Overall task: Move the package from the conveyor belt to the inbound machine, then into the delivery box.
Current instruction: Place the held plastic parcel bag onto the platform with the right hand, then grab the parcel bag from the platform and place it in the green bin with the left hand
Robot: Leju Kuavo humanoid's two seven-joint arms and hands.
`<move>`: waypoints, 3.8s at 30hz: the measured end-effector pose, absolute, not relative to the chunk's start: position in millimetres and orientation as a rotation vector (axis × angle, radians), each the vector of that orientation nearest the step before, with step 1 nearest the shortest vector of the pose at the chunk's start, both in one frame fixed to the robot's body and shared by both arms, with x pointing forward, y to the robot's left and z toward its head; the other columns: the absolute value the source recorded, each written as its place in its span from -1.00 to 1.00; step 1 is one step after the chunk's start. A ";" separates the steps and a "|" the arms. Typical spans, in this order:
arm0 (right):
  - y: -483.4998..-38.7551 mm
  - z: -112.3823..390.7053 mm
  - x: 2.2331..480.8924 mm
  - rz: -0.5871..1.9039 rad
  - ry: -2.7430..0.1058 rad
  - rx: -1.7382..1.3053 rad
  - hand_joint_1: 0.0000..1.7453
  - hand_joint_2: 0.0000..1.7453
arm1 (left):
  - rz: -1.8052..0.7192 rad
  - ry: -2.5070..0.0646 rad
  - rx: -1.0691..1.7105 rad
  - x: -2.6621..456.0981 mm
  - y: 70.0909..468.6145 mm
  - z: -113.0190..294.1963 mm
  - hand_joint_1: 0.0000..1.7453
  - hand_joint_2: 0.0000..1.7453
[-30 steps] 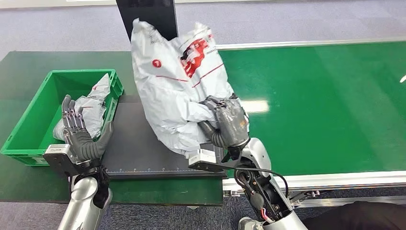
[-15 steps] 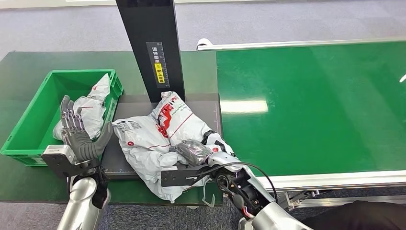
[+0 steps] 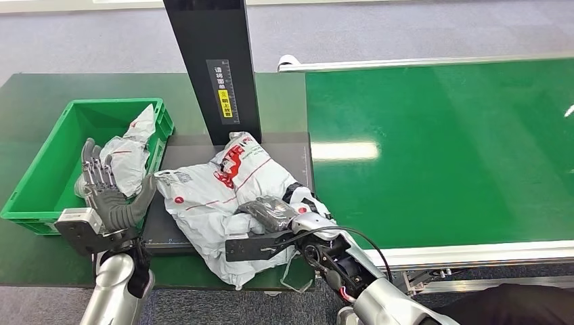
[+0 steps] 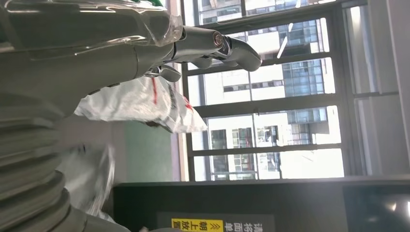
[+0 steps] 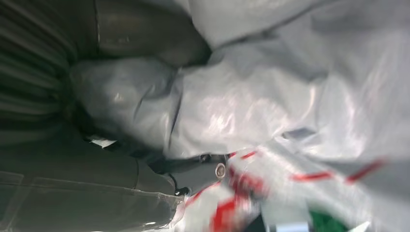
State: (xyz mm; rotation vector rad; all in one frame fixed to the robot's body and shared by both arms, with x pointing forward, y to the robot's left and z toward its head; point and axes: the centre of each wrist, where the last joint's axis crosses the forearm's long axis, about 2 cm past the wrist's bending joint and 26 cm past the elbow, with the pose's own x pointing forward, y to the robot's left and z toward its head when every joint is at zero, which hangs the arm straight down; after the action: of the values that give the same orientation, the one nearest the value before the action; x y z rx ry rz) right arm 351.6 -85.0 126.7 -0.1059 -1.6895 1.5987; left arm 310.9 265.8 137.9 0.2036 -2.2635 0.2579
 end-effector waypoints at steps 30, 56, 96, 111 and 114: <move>-118.3 173.1 356.6 0.556 -1.995 0.441 -1.00 1.00 | -0.475 -2.118 0.180 298.4 247.5 125.6 -1.00 1.00; -131.5 184.8 357.4 0.435 -2.048 0.413 -1.00 1.00 | -1.399 -1.792 0.165 293.7 211.6 91.0 -1.00 1.00; -145.2 162.5 366.5 -0.019 -1.718 0.319 -1.00 1.00 | -0.733 -2.236 0.406 302.3 220.8 120.0 1.00 1.00; -135.7 153.5 369.4 0.063 -1.691 0.347 -1.00 1.00 | -0.228 -2.574 0.940 299.6 267.2 193.6 1.00 1.00; -134.5 151.0 368.5 0.071 -1.691 0.347 -1.00 1.00 | -0.289 -2.622 1.135 296.3 275.3 216.6 1.00 1.00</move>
State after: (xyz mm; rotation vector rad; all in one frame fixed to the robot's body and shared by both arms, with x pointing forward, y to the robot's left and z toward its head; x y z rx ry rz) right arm 368.5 -134.5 151.0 0.3467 -1.6906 0.0711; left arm 296.3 275.3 216.6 1.1349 -2.6217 -0.2893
